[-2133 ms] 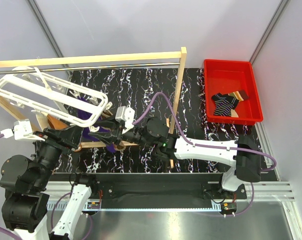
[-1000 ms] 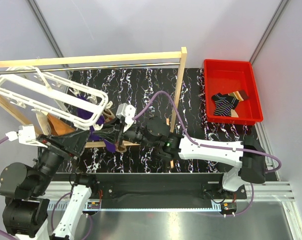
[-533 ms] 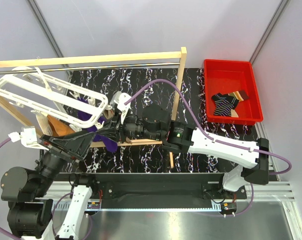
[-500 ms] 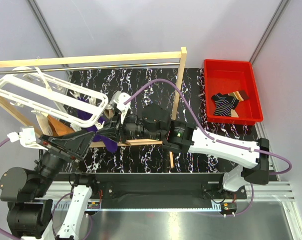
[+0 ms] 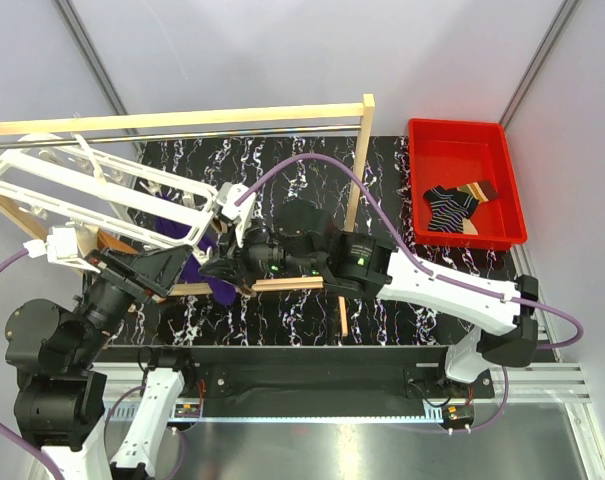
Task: Clip the socks to the hanger
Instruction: Open the clamp at the hanger.
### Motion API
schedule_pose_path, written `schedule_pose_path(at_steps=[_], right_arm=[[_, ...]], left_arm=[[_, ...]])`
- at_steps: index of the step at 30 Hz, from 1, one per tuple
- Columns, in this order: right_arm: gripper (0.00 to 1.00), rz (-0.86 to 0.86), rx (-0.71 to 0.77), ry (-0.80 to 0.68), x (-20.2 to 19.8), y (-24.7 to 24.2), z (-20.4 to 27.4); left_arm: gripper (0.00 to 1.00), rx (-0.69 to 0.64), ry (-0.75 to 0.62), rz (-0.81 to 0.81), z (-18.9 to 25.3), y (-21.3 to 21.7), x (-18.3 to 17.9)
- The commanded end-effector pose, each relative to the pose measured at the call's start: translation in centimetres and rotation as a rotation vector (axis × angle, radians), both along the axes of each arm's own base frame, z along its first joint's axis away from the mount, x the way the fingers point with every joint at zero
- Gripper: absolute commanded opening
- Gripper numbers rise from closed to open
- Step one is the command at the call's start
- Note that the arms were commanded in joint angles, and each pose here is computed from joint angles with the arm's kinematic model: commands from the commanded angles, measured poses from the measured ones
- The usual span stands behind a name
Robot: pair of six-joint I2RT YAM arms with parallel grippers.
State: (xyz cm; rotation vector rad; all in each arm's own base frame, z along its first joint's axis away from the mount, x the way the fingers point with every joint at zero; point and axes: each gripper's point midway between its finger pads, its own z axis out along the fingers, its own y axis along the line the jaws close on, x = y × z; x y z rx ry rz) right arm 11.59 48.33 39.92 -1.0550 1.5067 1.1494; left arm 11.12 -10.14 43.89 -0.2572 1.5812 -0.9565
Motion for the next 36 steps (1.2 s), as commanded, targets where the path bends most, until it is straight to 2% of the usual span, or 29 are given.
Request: schedule_pose_path(at_steps=[1,11,16,21,29,36], right_arm=[[0.00,0.003,-0.018,-0.012,0.1,0.0,0.7],[0.00,-0.035,-0.079,-0.003,1.0,0.5,0.0],[0.00,-0.015,-0.112,0.000,0.6,0.4,0.1],[0.00,0.016,-0.123,0.007,0.0,0.4,1.0],[0.00,0.058,-0.137,0.029,-0.5,1.2,0.7],[0.00,0.091,-0.132,0.043,-1.1,1.7,0.6]], left_arm=[[0.59,0.011,-0.005,-0.041,0.4,-0.6,0.1],[0.60,0.072,-0.016,-0.040,-0.7,-0.4,-0.4],[0.63,0.088,-0.008,-0.080,-1.6,-0.9,-0.6],[0.63,0.087,-0.002,-0.051,-1.8,-0.5,-0.3],[0.61,0.052,-0.021,-0.047,-0.8,-0.6,0.2],[0.56,0.028,-0.022,-0.041,-0.4,-0.6,0.6]])
